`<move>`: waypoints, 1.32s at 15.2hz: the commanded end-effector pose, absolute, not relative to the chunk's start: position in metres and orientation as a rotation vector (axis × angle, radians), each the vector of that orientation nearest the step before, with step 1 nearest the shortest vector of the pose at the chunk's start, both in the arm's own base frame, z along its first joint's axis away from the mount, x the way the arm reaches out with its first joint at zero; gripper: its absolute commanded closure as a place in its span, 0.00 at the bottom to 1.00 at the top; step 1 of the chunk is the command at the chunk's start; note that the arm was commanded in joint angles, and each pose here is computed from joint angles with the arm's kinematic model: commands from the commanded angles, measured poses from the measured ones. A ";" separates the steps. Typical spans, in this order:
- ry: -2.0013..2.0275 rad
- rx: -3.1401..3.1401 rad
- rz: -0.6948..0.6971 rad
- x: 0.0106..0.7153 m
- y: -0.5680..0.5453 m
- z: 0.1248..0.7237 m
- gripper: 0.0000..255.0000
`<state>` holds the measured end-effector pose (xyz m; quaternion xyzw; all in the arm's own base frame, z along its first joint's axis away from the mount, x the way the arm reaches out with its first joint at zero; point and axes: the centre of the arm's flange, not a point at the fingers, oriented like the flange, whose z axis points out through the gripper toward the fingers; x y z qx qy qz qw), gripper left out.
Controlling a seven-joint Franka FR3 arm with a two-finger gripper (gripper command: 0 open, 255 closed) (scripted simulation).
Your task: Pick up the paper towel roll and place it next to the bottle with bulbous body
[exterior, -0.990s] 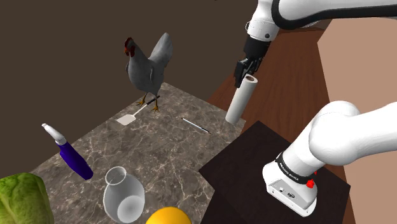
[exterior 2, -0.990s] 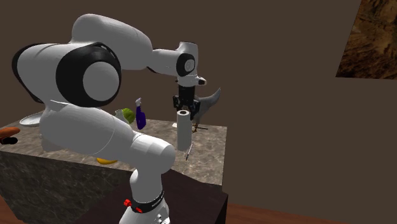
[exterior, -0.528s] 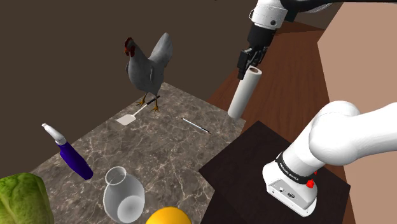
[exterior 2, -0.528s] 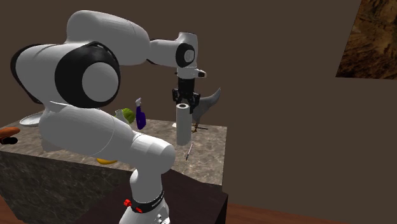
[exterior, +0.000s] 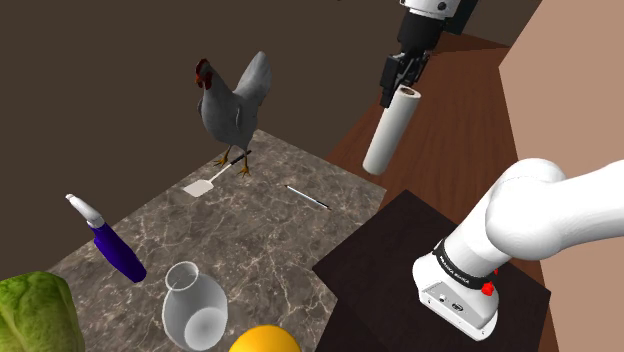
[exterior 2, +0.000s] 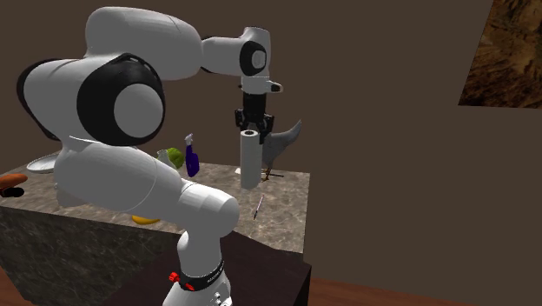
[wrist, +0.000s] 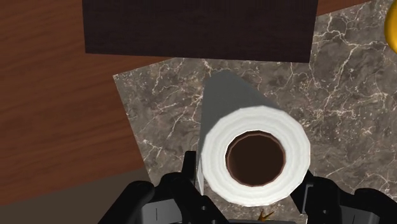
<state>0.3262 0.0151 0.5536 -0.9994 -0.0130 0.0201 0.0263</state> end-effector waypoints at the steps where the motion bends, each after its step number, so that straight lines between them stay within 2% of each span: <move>1: -0.040 -3.088 0.062 0.326 0.016 0.564 1.00; 18: -0.040 -3.088 0.062 0.326 0.016 0.652 1.00; 20: -0.040 -3.088 0.062 0.334 0.041 0.652 1.00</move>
